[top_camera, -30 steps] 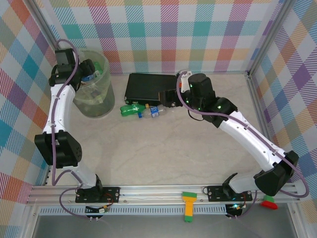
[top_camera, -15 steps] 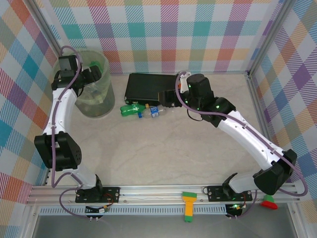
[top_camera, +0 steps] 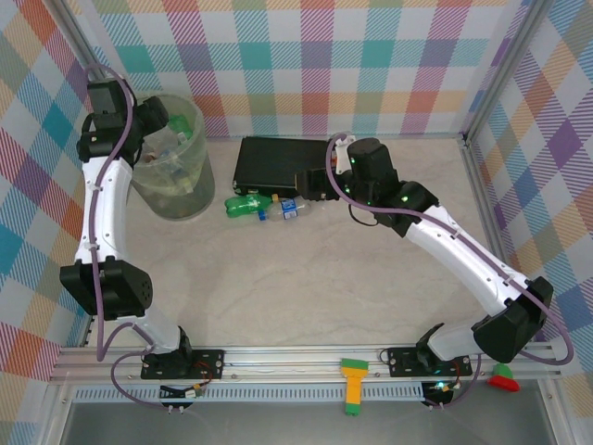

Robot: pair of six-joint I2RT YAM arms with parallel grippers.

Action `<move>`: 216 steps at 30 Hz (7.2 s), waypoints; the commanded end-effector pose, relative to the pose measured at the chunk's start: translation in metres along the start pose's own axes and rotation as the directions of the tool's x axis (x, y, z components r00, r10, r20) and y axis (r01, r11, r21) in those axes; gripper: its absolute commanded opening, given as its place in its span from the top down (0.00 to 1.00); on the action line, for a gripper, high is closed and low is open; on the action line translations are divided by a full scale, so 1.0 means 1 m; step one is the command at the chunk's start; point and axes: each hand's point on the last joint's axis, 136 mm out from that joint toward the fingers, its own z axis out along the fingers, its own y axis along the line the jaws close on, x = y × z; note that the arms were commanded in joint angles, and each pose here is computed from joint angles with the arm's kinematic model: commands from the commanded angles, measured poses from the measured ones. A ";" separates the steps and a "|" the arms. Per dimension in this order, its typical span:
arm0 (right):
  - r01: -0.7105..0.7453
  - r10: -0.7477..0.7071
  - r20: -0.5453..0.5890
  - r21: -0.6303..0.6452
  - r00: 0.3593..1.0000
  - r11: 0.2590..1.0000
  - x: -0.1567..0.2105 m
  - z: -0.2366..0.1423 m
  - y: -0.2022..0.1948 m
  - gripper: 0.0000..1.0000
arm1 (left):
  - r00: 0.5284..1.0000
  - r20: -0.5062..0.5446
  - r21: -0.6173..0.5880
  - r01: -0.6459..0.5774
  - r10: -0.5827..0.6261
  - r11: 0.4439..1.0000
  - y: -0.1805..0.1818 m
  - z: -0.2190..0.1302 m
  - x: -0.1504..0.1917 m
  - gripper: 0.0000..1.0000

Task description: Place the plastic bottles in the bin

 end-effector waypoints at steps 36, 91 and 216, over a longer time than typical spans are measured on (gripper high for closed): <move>-0.080 0.079 -0.071 -0.002 0.994 0.997 0.016 0.018 -0.006 0.01 | 0.991 -0.113 0.073 0.078 -0.069 0.994 -0.015 -0.041 0.016 0.00; -0.868 0.918 -0.079 0.305 0.388 0.392 0.174 0.245 -0.089 0.38 | 0.928 -0.344 0.373 -0.005 0.144 0.928 -0.097 -0.159 0.163 0.04; -0.532 0.527 -0.078 -0.072 0.846 0.843 -0.008 -0.003 -0.067 0.01 | 0.715 -0.027 0.149 0.694 -0.698 0.705 -0.084 -0.054 -0.004 0.83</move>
